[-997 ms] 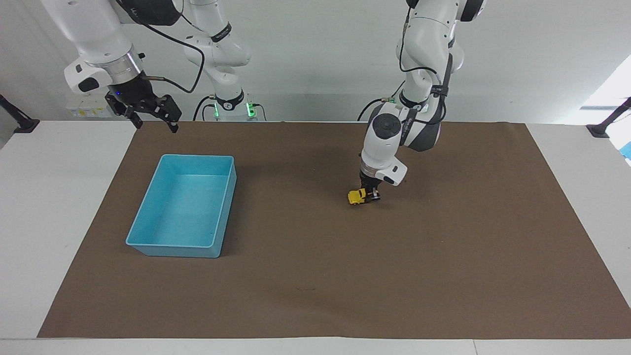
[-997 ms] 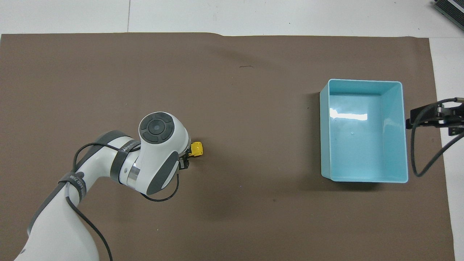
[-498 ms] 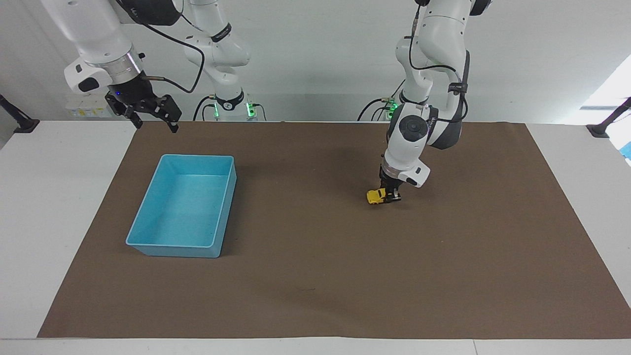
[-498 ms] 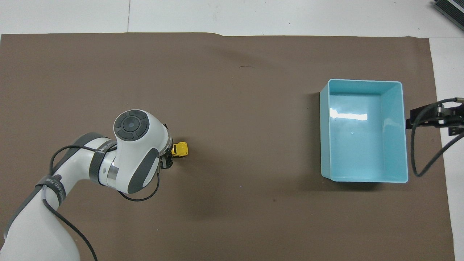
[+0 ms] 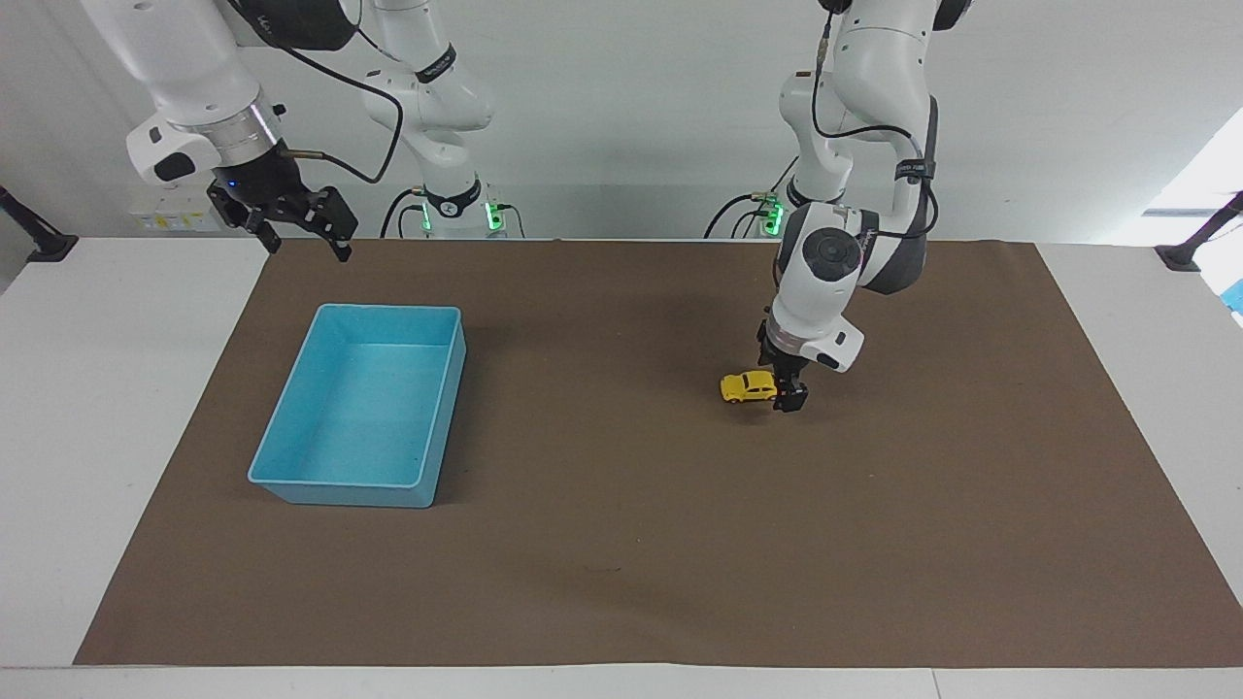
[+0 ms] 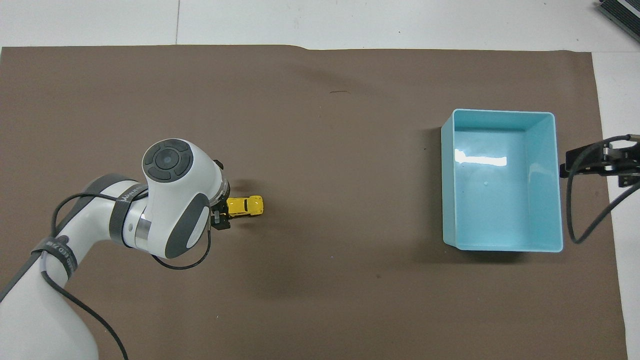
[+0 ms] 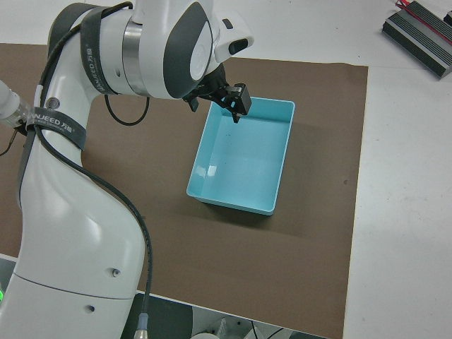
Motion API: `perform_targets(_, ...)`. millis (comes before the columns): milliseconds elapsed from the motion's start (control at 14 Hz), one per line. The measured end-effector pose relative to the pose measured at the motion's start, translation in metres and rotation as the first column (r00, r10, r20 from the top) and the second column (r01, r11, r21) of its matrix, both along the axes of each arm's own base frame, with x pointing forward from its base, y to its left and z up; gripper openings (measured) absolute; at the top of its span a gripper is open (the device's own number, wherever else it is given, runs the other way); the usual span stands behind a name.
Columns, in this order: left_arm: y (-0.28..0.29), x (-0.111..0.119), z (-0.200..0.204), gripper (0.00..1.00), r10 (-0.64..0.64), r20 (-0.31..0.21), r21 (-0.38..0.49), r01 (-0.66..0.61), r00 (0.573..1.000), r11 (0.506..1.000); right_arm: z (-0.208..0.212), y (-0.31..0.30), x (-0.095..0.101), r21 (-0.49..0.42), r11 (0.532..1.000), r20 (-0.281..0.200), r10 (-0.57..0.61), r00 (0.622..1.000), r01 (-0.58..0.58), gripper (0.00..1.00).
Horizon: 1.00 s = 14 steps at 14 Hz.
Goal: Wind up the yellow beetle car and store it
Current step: 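Release the car with the left gripper so it rolls toward the bin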
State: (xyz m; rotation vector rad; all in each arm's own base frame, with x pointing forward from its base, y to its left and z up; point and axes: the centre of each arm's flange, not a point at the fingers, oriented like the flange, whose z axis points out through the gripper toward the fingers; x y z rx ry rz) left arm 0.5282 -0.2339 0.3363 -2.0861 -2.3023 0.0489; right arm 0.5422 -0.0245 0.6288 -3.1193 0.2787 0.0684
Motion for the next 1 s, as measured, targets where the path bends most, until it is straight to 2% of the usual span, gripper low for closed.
perform_targets(641,0.0,0.018,0.04,1.0,0.009,0.066,-0.028,-0.007,0.998,1.0,0.0,0.0,0.0,0.0,1.0,0.0,0.0,1.0,0.0,1.0)
perform_targets(997,0.005,0.033,0.062,1.0,-0.054,0.115,-0.041,0.059,0.992,0.997,0.0,0.0,0.0,0.0,1.0,0.0,0.0,1.0,0.0,1.0)
